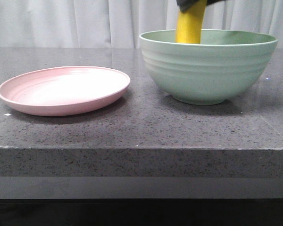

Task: Transfer banana from pink plate to green bowl

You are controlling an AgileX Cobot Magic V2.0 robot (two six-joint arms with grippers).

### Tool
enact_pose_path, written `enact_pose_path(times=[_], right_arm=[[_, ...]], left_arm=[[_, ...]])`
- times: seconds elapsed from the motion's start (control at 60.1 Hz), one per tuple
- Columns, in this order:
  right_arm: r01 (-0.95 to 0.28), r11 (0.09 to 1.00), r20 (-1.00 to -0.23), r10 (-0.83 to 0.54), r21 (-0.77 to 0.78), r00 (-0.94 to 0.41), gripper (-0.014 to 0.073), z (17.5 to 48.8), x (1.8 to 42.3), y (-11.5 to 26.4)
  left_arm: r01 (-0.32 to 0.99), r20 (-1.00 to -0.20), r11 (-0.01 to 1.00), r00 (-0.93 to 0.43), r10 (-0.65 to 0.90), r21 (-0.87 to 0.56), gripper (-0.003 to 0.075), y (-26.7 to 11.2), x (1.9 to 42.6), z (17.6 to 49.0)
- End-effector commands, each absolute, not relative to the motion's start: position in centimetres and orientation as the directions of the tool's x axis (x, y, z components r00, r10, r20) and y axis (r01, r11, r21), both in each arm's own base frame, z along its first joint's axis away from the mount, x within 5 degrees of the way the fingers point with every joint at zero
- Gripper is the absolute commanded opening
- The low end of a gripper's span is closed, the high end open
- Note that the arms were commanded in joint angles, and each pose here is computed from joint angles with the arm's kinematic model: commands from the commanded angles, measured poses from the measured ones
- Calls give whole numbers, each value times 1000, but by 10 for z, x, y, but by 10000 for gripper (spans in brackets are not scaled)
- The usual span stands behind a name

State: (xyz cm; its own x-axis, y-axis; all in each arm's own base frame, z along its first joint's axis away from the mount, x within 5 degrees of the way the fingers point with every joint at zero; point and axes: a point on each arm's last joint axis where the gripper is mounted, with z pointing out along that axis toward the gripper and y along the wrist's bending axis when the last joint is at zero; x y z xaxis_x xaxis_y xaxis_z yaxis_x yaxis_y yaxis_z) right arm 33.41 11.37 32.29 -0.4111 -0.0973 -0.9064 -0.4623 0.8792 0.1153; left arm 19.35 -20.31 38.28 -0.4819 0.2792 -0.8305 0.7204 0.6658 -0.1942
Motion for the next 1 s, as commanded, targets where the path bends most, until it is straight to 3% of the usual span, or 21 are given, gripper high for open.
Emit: enact_pose_path(times=[0.0, 0.15, 0.266, 0.715, 0.831, 0.981], right_arm=[[-456, 885, -932, -79, 97, -353, 150, 343, 335, 110], [-461, 881, -920, -89, 107, -382, 335, 333, 340, 113], [-465, 879, -918, -91, 109, -386, 413, 332, 340, 113], [-483, 868, -920, -92, 113, -380, 436, 338, 335, 114], [-494, 863, -928, -89, 110, -361, 330, 347, 329, 113], [-502, 859, -936, -85, 105, -342, 36, 355, 323, 112]], left_arm=[[730, -885, 652, -422, 196, -204, 554, -202, 189, 406], [730, -885, 652, -422, 196, -204, 554, -202, 189, 406], [730, -885, 652, -422, 196, -204, 554, -202, 189, 406], [730, -885, 652, -422, 196, -204, 551, -202, 189, 406], [730, -885, 652, -422, 196, -204, 482, -202, 189, 406], [730, -885, 652, -422, 196, -204, 286, -202, 189, 406]])
